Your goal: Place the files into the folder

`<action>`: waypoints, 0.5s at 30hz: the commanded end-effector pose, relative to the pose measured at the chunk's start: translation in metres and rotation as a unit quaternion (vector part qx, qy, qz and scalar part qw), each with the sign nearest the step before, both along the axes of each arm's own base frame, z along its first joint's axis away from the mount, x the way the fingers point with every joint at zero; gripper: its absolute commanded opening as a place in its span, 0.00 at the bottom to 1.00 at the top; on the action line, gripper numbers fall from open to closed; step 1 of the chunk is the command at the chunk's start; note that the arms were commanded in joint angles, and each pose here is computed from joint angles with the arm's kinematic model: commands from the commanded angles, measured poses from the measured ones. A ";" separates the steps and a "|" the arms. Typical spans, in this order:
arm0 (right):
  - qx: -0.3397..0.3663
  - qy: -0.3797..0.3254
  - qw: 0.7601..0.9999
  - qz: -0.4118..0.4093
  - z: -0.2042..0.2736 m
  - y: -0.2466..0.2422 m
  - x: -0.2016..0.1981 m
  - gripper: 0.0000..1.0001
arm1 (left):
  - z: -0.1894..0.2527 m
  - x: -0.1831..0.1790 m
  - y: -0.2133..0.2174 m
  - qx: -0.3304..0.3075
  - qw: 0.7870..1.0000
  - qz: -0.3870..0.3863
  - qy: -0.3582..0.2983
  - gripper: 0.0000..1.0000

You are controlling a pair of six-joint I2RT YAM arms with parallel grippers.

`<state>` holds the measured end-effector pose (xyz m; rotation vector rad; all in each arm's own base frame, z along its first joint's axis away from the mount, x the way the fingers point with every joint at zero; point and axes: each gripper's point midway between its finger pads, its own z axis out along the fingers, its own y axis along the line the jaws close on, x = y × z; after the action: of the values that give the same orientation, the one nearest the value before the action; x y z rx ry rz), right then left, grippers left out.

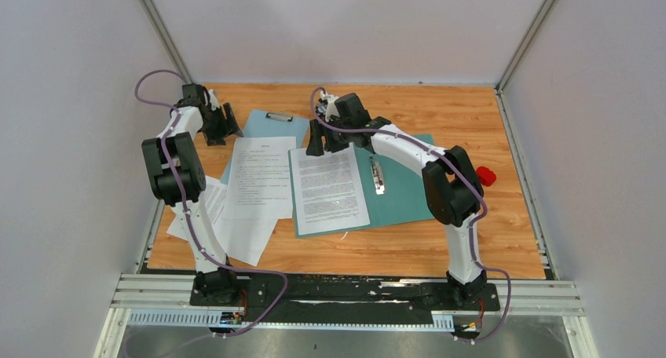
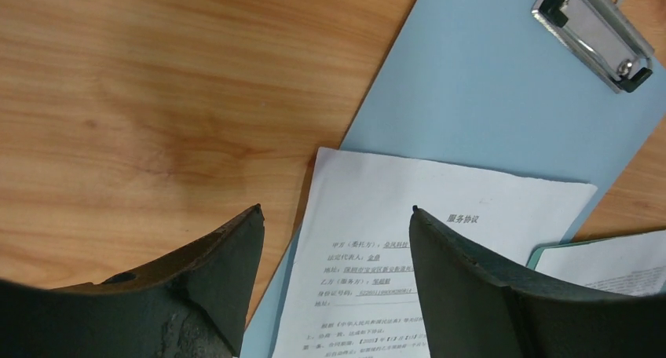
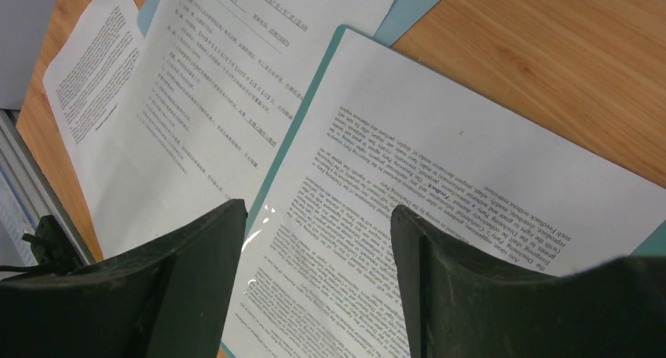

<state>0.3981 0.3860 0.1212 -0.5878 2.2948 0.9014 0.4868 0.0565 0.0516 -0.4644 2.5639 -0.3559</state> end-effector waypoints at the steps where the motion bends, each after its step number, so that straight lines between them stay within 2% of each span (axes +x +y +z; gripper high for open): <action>1: 0.016 -0.025 1.000 0.007 0.009 0.011 0.017 0.68 | 0.009 0.020 -0.008 -0.035 0.998 -0.023 -0.038 0.76; 8: 0.017 -0.019 1.000 0.008 0.003 0.019 0.026 0.68 | -0.024 0.013 -0.015 -0.067 0.998 -0.014 -0.002 0.75; 15: 0.020 -0.030 0.999 -0.018 -0.006 0.023 0.046 0.67 | -0.007 0.014 -0.037 -0.131 0.991 -0.033 -0.019 0.74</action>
<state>0.4169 0.3976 0.0994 -0.5875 2.3109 0.8983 0.5015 0.0348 0.0409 -0.4530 2.5248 -0.5758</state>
